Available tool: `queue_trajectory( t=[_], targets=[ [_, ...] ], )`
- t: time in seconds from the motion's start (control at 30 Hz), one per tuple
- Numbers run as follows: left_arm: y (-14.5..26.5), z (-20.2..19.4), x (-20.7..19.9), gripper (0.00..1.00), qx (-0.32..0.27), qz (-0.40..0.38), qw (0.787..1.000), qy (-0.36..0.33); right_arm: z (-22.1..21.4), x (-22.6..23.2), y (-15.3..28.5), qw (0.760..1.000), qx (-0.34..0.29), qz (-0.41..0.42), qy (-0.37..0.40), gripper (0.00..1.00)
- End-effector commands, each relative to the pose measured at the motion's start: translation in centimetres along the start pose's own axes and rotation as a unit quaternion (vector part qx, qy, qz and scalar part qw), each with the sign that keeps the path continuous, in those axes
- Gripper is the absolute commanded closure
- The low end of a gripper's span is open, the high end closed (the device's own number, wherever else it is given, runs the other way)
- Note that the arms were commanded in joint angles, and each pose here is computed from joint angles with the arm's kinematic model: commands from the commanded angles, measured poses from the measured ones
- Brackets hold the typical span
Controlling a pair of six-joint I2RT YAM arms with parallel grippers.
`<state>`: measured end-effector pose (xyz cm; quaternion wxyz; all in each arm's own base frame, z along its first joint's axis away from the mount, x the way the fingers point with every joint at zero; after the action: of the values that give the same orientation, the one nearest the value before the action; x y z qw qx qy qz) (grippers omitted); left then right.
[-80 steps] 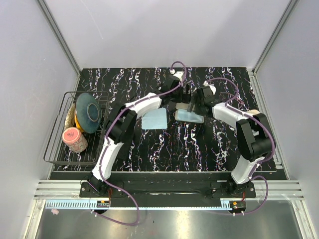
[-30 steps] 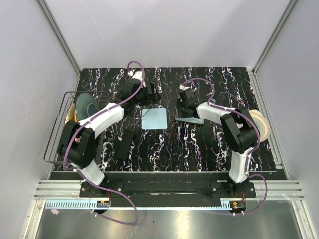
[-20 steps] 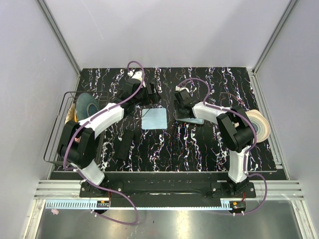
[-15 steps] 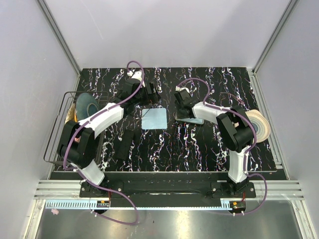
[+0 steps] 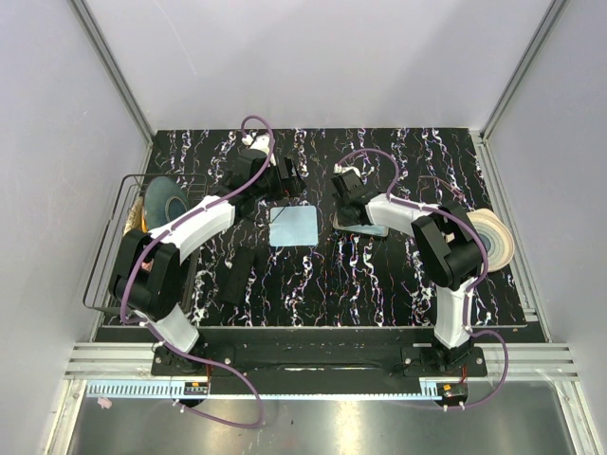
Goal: Organize the sunglasses
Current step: Smooth out the glasses cleaning cloth near the sunglasses case.
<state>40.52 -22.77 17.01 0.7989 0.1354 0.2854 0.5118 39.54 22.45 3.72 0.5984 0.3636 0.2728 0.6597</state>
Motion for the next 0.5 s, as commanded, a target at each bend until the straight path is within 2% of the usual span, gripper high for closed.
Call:
queue_trajectory(
  t=[0.0,0.27,0.47],
  targets=[
    [0.49,1.95,-0.85,0.01,-0.032,-0.023,0.999,-0.005,0.89,1.26,1.08,1.000,-0.008,0.021,0.004,0.86],
    [0.40,1.77,-1.01,0.01,-0.028,-0.028,0.999,0.000,0.75,1.32,1.57,1.000,-0.006,0.030,0.008,0.89],
    [0.33,1.56,-1.14,0.01,-0.024,-0.033,0.999,0.004,0.50,1.39,1.97,0.999,-0.004,0.040,0.014,0.96]
  ],
)
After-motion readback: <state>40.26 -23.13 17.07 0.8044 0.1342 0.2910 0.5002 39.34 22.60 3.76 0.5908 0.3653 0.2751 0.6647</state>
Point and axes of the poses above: each gripper's point midway between its finger pads, its own y axis back along the fingers, its own x axis along the line the jaws close on, z = x × y, the point moved 2 cm from there along y, back along the fingers, and after that the axes turned 11 degrees about -y, right-handed, at the moved point
